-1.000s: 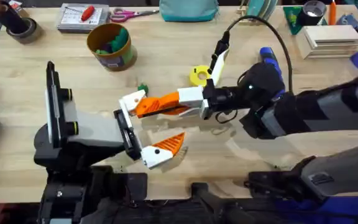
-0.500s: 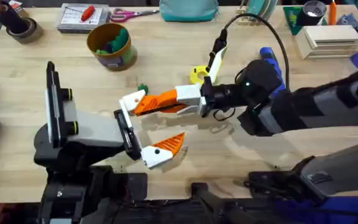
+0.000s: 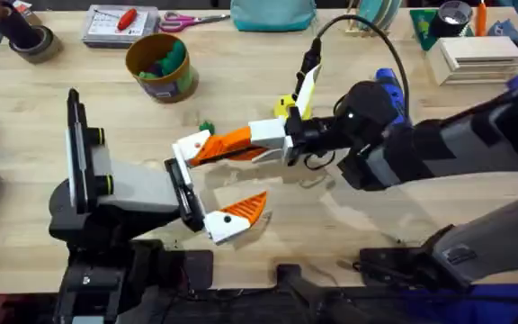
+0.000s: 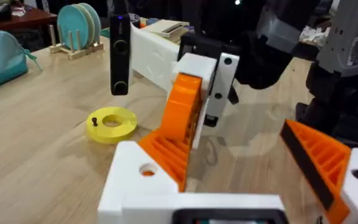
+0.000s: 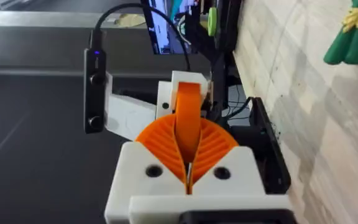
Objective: Pick up the gripper from the table and insert it into the empty holder that is missing its gripper. Then pick up a screw, insert it into the mounting hole, and use the screwdriver to tighten it. Finally, clean up the table by picking up the vegetable and placing it into the bucket.
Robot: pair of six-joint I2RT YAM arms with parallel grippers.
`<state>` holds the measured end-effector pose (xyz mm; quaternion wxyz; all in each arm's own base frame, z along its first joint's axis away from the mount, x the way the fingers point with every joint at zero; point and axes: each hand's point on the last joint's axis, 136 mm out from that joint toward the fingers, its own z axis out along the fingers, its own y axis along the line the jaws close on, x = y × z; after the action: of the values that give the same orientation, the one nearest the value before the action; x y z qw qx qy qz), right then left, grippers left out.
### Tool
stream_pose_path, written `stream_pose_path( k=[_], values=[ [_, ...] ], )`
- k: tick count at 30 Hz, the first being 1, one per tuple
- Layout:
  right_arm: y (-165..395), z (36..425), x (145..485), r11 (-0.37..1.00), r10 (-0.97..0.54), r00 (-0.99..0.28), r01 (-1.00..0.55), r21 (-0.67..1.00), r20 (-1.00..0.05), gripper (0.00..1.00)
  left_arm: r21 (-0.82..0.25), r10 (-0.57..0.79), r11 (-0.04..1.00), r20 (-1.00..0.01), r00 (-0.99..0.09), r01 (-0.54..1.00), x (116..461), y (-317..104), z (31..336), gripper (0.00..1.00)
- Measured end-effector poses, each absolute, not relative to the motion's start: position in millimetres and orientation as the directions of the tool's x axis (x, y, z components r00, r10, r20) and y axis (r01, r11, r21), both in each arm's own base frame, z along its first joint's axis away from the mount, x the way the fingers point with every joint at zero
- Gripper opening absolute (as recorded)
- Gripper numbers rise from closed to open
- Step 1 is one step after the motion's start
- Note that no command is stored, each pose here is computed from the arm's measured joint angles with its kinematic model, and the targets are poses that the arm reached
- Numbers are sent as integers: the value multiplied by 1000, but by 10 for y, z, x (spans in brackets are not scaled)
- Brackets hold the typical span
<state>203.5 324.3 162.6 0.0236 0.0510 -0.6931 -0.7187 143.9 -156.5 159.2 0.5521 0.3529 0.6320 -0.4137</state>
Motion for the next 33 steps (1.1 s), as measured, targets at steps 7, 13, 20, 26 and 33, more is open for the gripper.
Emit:
stream_pose_path(
  k=[7, 13, 20, 26, 33],
  values=[
    [3261, 1621, 2046, -39, -115, -992, -39, 998, -43, 9, -134, -11, 409, -990, -142, 903, 1440, -1564, 1592, 986],
    [3283, 1619, 2061, -40, -126, -991, -41, 998, -45, 9, -135, -11, 409, -990, -143, 903, 1439, -1565, 1592, 986],
    [3320, 1621, 2101, -44, -140, -989, -47, 998, -53, 9, -135, -13, 420, -990, -143, 898, 1458, -1552, 1592, 985],
    [3335, 1625, 2121, -46, -154, -986, -51, 998, -58, 9, -134, -13, 427, -990, -142, 894, 1472, -1545, 1592, 986],
    [3301, 1635, 2135, -46, -169, -984, -54, 997, -61, 9, -133, -13, 424, -990, -141, 896, 1466, -1548, 1592, 986]
  ],
)
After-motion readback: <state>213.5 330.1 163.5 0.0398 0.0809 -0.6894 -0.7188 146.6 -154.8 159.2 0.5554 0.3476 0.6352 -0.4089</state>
